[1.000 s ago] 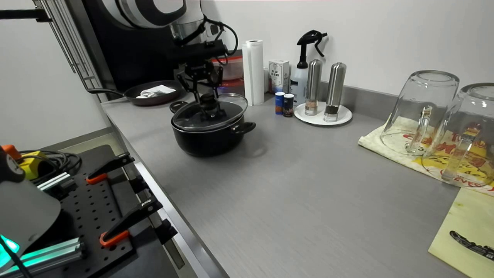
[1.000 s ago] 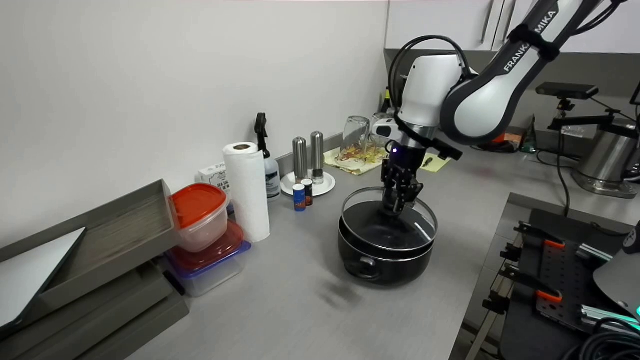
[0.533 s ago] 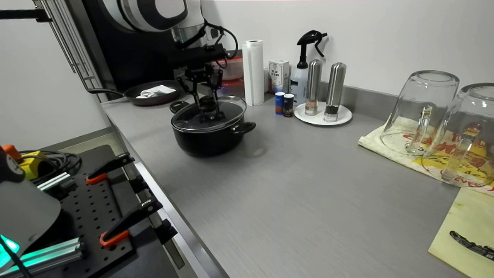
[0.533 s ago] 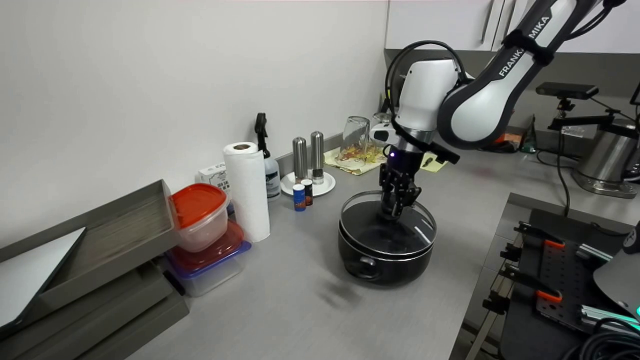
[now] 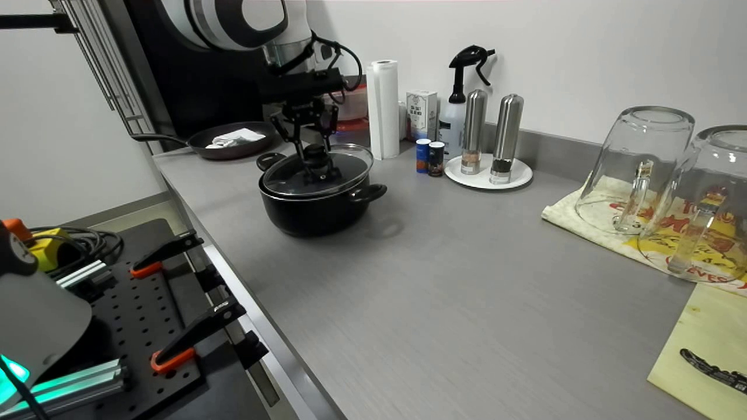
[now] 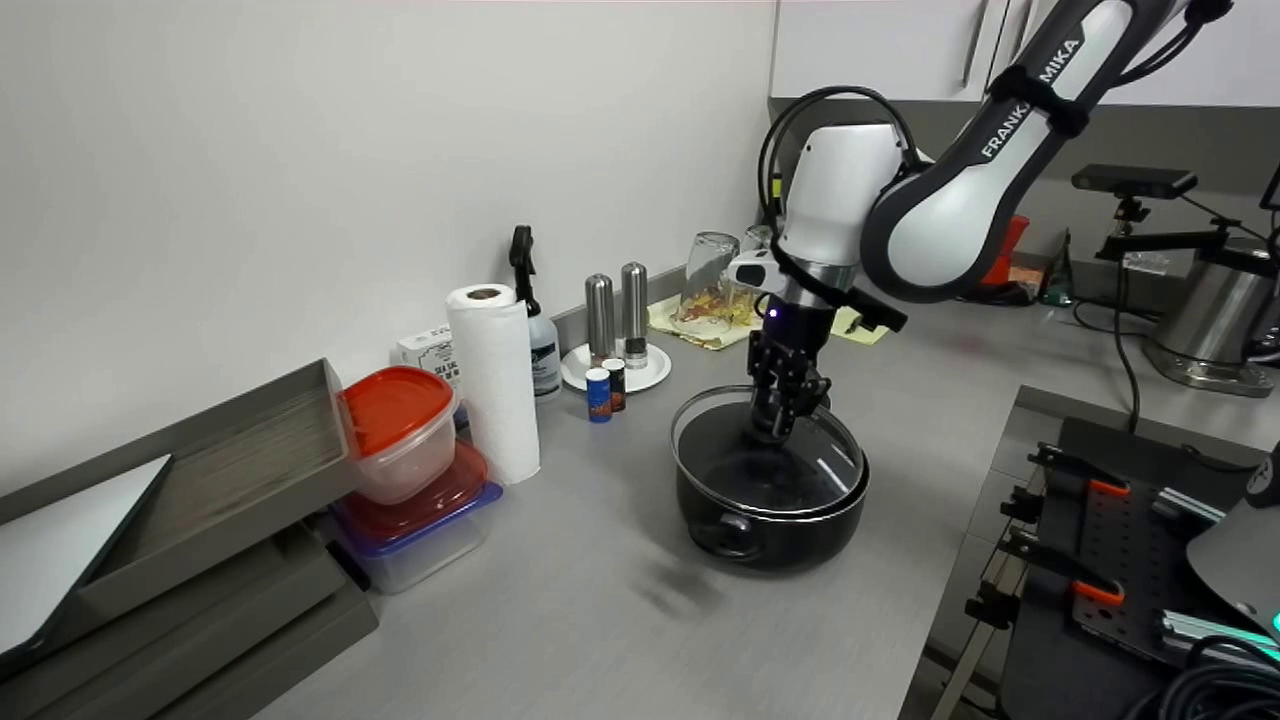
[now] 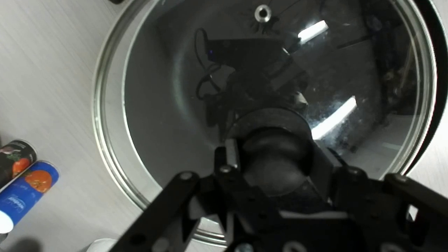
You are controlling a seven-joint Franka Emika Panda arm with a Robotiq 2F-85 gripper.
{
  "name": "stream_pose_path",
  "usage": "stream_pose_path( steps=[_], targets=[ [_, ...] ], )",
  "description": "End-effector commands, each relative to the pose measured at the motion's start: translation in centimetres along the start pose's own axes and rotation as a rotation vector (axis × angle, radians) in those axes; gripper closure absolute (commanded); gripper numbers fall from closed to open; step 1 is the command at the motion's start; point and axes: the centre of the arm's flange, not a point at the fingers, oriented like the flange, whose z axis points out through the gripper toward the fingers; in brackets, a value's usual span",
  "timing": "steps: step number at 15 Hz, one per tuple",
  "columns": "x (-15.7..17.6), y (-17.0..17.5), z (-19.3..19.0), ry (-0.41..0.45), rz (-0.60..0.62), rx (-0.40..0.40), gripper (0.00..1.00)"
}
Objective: Put the glass lid on the black pot
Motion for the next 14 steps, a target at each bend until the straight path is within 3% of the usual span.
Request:
stream_pose_path(
  steps=[1,14],
  targets=[
    [0.50,0.30,-0.56,0.023,-0.024,-0.011,0.74],
    [-0.19,-0.38,-1.14,0.010,-0.018,-0.009,0.74]
  ],
)
